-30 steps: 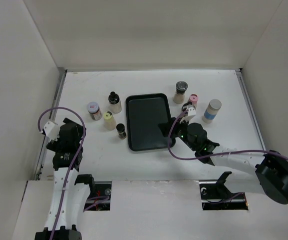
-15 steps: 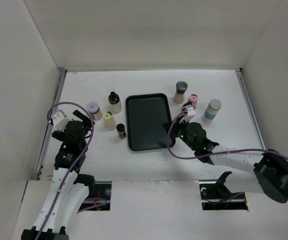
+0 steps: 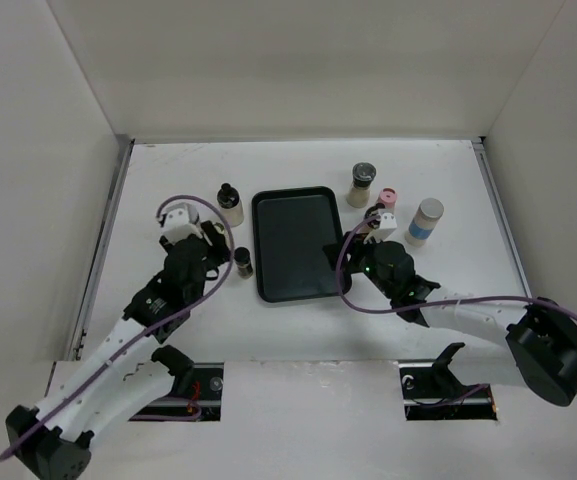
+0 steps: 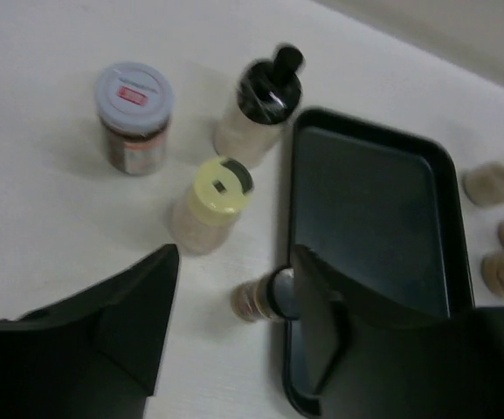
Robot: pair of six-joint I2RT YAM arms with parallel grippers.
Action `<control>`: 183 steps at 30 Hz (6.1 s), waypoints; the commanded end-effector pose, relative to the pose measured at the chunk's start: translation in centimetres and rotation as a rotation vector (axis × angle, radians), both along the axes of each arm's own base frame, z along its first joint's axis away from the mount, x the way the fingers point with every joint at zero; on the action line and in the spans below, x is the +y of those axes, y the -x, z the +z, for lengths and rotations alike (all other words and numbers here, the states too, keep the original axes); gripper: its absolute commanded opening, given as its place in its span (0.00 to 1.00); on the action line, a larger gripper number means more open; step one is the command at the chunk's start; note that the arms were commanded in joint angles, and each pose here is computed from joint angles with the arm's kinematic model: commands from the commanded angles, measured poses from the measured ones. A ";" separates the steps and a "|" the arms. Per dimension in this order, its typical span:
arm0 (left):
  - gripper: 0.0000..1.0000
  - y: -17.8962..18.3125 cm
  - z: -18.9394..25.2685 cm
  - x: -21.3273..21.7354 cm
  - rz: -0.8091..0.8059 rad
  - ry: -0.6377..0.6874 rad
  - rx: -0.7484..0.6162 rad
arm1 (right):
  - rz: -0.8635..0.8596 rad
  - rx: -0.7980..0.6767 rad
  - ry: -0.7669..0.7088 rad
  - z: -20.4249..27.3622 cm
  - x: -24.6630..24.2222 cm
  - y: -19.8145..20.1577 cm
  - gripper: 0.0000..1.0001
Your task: Organize the condiment bottles
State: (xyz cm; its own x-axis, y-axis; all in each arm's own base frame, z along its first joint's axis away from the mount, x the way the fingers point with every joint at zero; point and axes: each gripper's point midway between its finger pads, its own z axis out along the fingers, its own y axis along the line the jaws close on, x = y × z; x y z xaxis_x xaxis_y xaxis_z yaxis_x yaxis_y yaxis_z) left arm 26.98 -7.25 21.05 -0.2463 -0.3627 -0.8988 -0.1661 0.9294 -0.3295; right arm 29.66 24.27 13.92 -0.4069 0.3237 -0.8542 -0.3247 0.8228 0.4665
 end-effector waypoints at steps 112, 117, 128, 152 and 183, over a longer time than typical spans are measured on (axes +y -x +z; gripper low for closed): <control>0.81 -8.4 -5.4 -0.6 0.048 -0.150 0.134 | 0.013 -0.007 -0.068 1.4 0.7 -1.5 0.55; 0.79 -9.9 -7.0 -1.0 0.052 -0.158 0.158 | 0.021 -0.008 -0.075 1.5 0.8 -1.2 0.70; 0.40 -10.3 -7.8 -0.2 0.111 -0.187 0.153 | 0.012 -0.004 -0.071 1.3 0.5 -1.3 0.72; 0.32 -15.1 -4.5 -14.9 -0.174 -0.143 0.037 | 0.005 -0.022 -0.082 2.1 0.1 -1.1 0.74; 0.83 -18.7 -4.7 -3.0 0.046 -0.150 0.077 | 0.020 -0.004 -0.069 1.5 0.7 -1.3 0.91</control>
